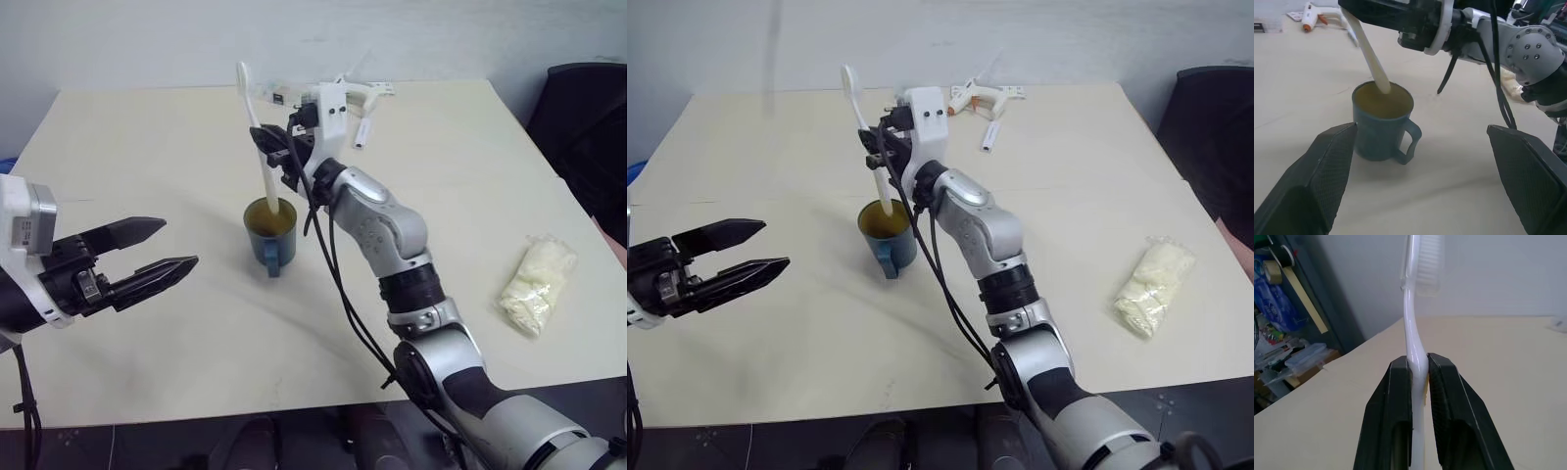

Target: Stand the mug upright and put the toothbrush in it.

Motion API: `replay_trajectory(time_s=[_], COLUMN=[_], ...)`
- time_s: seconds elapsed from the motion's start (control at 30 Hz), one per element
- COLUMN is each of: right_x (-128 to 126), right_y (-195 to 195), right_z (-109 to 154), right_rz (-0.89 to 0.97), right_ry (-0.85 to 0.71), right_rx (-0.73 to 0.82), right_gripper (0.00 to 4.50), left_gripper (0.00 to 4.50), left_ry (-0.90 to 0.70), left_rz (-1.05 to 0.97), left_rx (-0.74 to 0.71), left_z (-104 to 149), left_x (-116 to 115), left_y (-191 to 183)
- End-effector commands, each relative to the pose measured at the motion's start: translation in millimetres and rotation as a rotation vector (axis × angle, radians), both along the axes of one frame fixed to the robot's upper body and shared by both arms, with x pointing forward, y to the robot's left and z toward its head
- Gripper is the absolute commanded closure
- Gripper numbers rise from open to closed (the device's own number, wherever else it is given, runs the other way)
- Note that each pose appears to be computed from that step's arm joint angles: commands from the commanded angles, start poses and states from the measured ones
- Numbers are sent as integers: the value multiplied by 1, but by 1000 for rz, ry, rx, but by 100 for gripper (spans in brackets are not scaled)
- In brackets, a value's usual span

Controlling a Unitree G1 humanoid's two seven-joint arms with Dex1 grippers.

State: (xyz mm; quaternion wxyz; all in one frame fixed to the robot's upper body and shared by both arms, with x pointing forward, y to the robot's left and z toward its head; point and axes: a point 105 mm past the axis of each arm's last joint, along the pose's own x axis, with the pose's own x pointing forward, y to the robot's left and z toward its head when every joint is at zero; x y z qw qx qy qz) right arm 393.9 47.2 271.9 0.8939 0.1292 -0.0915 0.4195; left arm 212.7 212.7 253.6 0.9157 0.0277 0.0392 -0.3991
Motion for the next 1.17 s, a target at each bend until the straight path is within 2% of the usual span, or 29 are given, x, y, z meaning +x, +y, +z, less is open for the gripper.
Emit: replay_trajectory(time_s=[0.03,0.07,0.13,0.27,0.5,0.57,0.7,0.9,1.03,1.17], right_x=[-9,-10,-11,-18,-38,-49,-82,-98,-102,-97], right_y=[13,15,16,6,-52,-70,-121,-193,-226,-230], right_z=[4,2,-4,-4,22,24,22,8,2,-3], right_rz=[51,61,55,49,36,94,293,377,384,360], right_ry=[-72,-76,-87,-96,-166,-158,-155,-23,53,50], right_rx=[-4,-8,-23,-10,-22,-82,-345,-598,-670,-677], right_gripper=[430,430,359,249,2,2,2,2,2,2], left_gripper=[0,0,0,0,0,0,0,0,0,0], left_ry=[-54,-55,-56,-59,-55,-56,-65,-86,-93,-103], left_rz=[3,4,6,1,-24,-32,-57,-92,-114,-114], left_rx=[12,13,14,15,12,19,37,87,137,175], left_z=[9,9,10,10,6,3,0,4,13,14], left_x=[-6,-6,-5,-2,11,14,18,19,16,19], left_y=[-1,-1,0,0,2,2,3,8,17,21])
